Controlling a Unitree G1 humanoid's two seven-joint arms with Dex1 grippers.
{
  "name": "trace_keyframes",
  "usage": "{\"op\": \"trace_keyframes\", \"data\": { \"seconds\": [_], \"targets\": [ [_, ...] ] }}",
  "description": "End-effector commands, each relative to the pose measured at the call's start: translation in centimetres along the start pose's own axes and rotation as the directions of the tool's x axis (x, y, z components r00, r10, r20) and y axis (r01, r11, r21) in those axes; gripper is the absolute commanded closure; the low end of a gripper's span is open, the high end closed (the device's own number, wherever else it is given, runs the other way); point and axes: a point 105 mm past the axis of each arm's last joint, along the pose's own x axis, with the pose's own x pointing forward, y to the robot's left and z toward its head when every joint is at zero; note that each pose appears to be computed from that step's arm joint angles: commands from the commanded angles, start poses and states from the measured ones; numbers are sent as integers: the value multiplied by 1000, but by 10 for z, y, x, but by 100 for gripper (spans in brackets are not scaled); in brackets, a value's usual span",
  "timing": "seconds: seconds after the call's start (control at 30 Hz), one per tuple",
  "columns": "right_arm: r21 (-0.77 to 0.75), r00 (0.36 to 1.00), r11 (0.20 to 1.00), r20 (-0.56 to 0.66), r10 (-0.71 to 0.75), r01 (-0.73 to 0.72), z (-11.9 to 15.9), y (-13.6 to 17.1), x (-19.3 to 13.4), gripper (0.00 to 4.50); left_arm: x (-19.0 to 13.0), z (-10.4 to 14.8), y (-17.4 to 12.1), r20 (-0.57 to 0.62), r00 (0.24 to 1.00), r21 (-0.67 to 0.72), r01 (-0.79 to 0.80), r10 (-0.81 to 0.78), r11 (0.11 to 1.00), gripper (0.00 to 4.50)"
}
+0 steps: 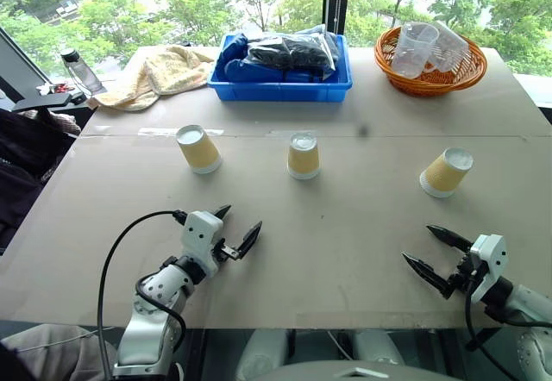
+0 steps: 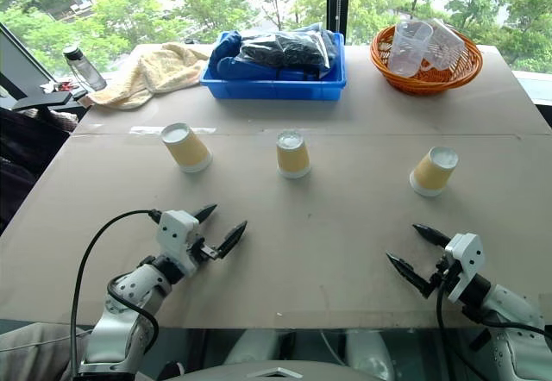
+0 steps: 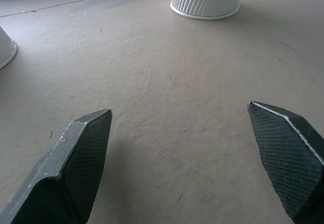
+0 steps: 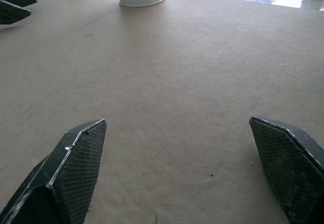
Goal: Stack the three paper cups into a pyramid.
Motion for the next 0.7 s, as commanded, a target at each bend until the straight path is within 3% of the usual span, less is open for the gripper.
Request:
{"op": "trace_keyframes", "data": {
  "seconds": [0.03,0.7],
  "targets": [
    [-16,1000,1000,25,-1,1,7,-4,-2,0,-4,4,-4,26,999,-20,34,-34,999,9],
    [-30,995,997,74,73,-71,20,-2,16,0,-18,7,22,44,998,-41,-38,40,998,9]
  ]
}}
